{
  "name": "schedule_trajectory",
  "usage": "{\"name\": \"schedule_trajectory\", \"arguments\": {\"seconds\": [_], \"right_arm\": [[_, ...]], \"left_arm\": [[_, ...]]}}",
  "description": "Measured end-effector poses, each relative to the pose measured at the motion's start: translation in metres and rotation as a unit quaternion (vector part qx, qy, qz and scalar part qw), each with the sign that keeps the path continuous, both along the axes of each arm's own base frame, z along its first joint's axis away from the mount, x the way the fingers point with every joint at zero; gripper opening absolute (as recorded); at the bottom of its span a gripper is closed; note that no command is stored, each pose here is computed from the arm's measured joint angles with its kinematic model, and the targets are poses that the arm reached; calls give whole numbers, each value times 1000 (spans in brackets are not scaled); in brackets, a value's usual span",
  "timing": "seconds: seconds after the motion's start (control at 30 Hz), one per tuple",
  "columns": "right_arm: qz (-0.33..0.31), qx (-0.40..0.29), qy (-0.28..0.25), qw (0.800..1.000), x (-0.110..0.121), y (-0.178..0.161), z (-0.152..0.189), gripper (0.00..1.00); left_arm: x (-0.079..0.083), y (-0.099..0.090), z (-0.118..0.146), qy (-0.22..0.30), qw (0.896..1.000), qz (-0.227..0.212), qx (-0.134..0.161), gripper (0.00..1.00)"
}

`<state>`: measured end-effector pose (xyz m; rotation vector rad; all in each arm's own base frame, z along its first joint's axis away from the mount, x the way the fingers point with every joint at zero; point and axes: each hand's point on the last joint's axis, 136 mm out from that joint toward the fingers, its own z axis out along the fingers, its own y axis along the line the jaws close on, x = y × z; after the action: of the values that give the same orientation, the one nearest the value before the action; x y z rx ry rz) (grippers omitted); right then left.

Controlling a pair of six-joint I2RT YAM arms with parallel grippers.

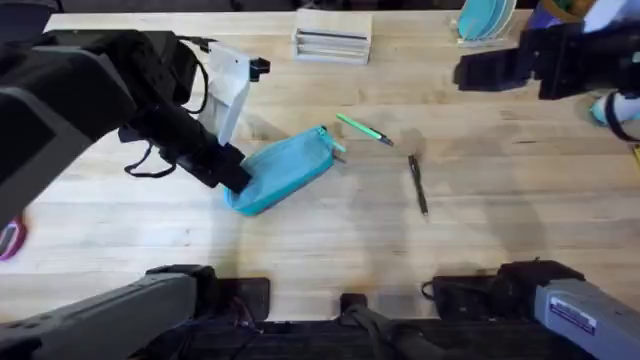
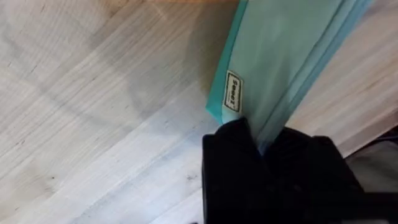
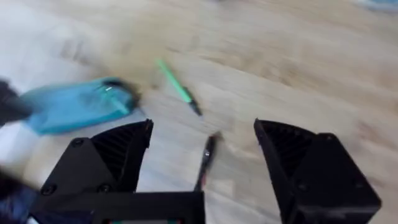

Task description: Unzip the bag, pick up the pens from the table one at a time and place them inside, then zip the bag closed.

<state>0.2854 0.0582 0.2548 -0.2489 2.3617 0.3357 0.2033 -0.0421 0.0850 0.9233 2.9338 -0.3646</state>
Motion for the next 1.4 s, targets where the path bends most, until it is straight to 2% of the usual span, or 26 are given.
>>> {"name": "schedule_trajectory", "arguments": {"seconds": [0.2, 0.4, 0.43, 0.47, 0.67, 0.9, 1.4], "right_arm": [[170, 3, -4, 985, -3, 60, -11, 997], [270, -9, -5, 963, -15, 99, -21, 997], [322, -12, -5, 947, -29, 124, -24, 997], [332, -13, -2, 943, -32, 129, -26, 997], [377, -15, 28, 926, -42, 154, -46, 997], [398, -20, 66, 915, -45, 169, -69, 997], [402, -15, 51, 914, -38, 176, -69, 997]], "left_arm": [[1, 0, 0, -2, 1000, 0, 0, 42], [1, 0, 0, -2, 1000, 0, 0, 42], [1, 0, 0, -2, 1000, 0, 0, 42], [1, 0, 0, -2, 1000, 0, 0, 42], [1, 0, 0, -2, 1000, 0, 0, 42], [1, 0, 0, -2, 1000, 0, 0, 43], [1, 0, 0, -2, 1000, 0, 0, 43]]}}
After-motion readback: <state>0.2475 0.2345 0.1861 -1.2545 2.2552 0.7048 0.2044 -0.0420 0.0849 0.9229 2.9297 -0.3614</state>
